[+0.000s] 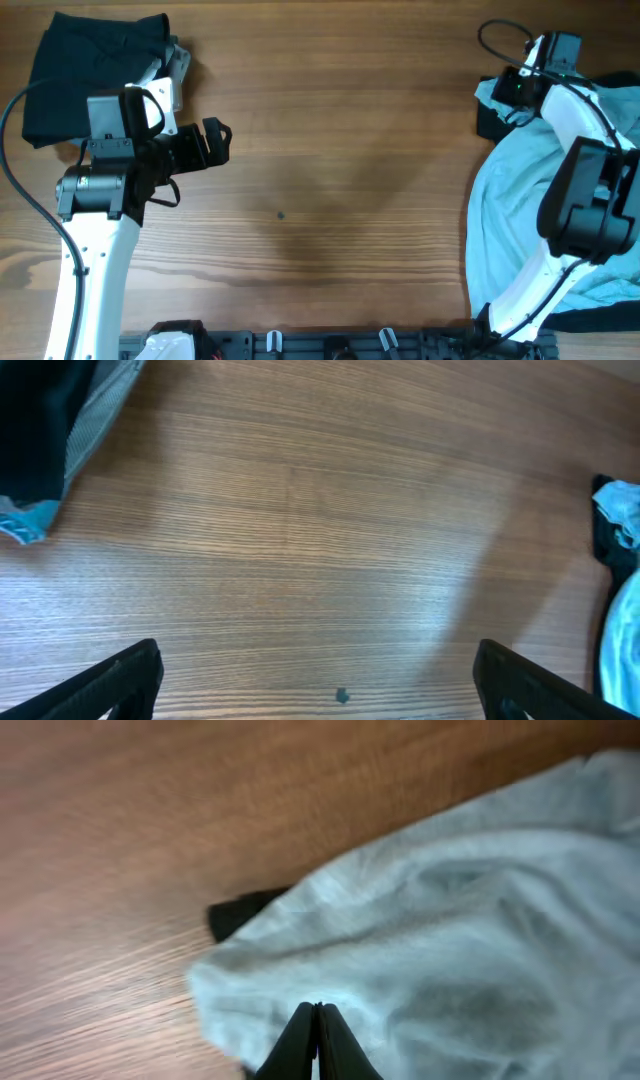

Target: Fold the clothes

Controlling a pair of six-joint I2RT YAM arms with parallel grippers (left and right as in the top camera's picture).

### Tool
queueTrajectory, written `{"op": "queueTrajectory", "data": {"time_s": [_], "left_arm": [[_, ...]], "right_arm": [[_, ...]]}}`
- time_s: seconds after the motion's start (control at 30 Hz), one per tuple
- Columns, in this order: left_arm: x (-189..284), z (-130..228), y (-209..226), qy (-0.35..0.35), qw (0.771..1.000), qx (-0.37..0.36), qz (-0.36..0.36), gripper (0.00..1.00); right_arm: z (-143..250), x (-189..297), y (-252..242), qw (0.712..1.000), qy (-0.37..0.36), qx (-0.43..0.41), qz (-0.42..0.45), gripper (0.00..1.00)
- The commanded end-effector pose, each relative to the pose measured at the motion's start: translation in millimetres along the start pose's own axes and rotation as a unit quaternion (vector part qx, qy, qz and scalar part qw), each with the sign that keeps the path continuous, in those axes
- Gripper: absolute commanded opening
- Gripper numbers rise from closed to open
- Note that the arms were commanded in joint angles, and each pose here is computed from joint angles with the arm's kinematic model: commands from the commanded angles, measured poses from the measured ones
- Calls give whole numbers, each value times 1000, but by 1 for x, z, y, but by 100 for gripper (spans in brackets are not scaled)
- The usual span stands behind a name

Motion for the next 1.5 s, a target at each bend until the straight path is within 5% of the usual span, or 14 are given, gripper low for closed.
{"op": "queueTrajectory", "data": {"time_s": [0.0, 0.07, 0.1, 0.13, 0.33, 0.57, 0.7, 0.73, 0.93, 1.27, 1.33, 1.43, 1.47], "left_arm": [[11, -7, -11, -18, 1000, -7, 23, 98], [19, -8, -13, -30, 999, -11, 25, 98], [23, -9, -15, -37, 999, -13, 27, 98], [28, -9, -16, -43, 999, -15, 28, 100], [31, -9, -17, -49, 998, -17, 29, 100], [31, -9, -17, -48, 998, -17, 30, 100], [31, -9, -17, -48, 998, -17, 30, 100], [31, -9, -17, -48, 998, -17, 30, 100], [31, -9, -17, -48, 998, -17, 30, 100], [32, -9, -20, -47, 998, -17, 39, 100], [32, -9, -20, -47, 998, -17, 39, 100], [32, -9, -20, -47, 998, -17, 39, 100], [32, -9, -20, -47, 998, -17, 39, 100]], "right_arm": [[-29, 51, 18, 998, -52, 12, -36, 4], [-38, 67, 18, 997, -71, 13, -28, 13], [-40, 68, 12, 997, -78, 12, -9, 65], [-40, 64, 3, 997, -78, 9, 15, 85], [-21, 11, -11, 998, -45, 18, 40, 92], [-14, -13, -21, 998, -40, -2, 45, 90], [2, -26, -27, 998, -10, -6, 58, 78], [5, -26, -28, 998, -5, -6, 60, 73], [11, -23, -30, 998, 14, -8, 63, 4], [-31, 61, -2, 999, -50, 0, 2, 4], [-12, 55, -5, 1000, -10, 13, 8, 34], [12, 37, -11, 998, 42, 48, 14, 4], [16, 33, -11, 998, 51, 44, 13, 4]]}}
Point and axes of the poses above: each gripper's point midway between its finger pads, its own x axis back along the fingers, its own y axis along the line the jaws close on, z = x × y, the point moved 3 cm from there along x, back along the fingers
